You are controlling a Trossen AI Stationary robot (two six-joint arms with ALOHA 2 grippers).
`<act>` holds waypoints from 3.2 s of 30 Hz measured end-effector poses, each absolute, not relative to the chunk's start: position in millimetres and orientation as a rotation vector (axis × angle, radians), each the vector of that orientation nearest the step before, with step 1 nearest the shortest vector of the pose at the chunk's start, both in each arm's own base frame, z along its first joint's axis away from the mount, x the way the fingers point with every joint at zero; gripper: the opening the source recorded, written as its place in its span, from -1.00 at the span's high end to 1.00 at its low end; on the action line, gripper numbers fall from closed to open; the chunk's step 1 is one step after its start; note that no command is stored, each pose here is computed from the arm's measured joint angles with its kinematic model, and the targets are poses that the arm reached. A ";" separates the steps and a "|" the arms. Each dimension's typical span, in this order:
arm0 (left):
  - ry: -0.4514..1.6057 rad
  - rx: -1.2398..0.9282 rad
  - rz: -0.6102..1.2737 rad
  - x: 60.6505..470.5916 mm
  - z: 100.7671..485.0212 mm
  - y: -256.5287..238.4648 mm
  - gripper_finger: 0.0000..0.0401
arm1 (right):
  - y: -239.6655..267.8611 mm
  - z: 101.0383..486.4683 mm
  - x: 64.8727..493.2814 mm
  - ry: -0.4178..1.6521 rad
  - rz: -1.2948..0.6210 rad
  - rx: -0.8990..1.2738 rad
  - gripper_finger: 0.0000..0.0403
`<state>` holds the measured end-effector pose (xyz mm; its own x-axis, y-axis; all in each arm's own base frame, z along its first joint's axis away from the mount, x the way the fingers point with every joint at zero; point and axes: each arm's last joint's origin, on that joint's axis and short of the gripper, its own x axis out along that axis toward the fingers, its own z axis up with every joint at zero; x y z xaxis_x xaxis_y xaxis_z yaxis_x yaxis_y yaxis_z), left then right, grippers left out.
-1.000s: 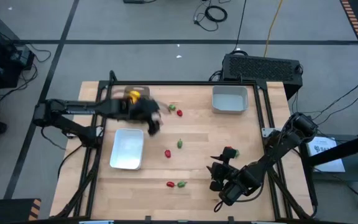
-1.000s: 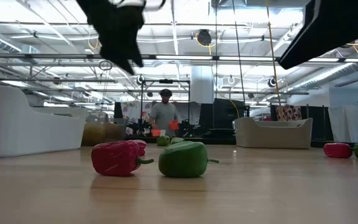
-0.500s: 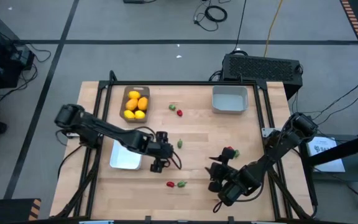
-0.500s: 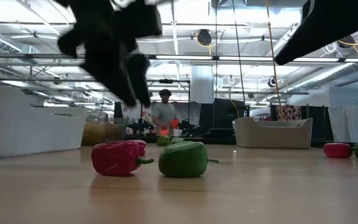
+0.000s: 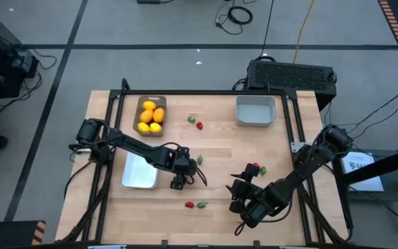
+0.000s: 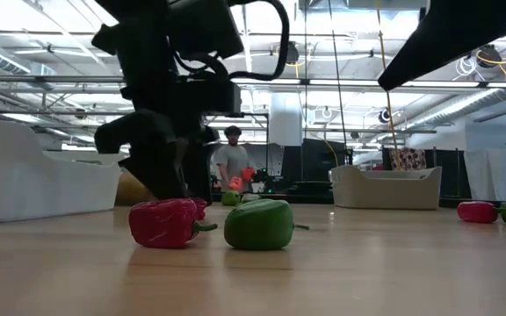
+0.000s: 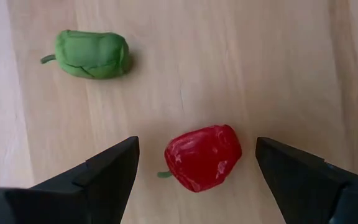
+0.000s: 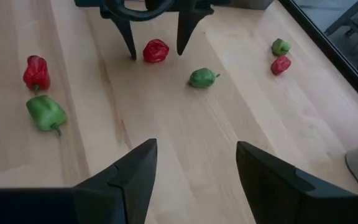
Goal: Sort produce into baskets
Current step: Put the middle left red chili pepper into the white bin
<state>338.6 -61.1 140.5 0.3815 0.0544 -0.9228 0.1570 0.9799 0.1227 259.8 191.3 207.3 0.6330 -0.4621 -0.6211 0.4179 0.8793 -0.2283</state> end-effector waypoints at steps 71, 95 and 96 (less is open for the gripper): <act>1.186 0.148 0.328 208.1 271.4 -69.8 0.24 | 101.0 210.4 366.6 0.688 0.054 -0.286 0.99; 1.162 -0.068 0.308 168.7 208.8 -61.3 0.06 | 97.2 187.4 263.0 0.328 0.103 0.235 1.00; 1.165 -0.056 0.306 168.4 208.8 -61.0 0.01 | 101.4 187.8 261.2 0.318 0.090 0.216 1.00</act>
<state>168.4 -61.0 208.8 0.3586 0.2086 -0.9099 -0.2662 0.9571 0.1145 261.2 101.4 187.8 0.9461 0.1212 -0.3002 -0.0535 0.9731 0.2242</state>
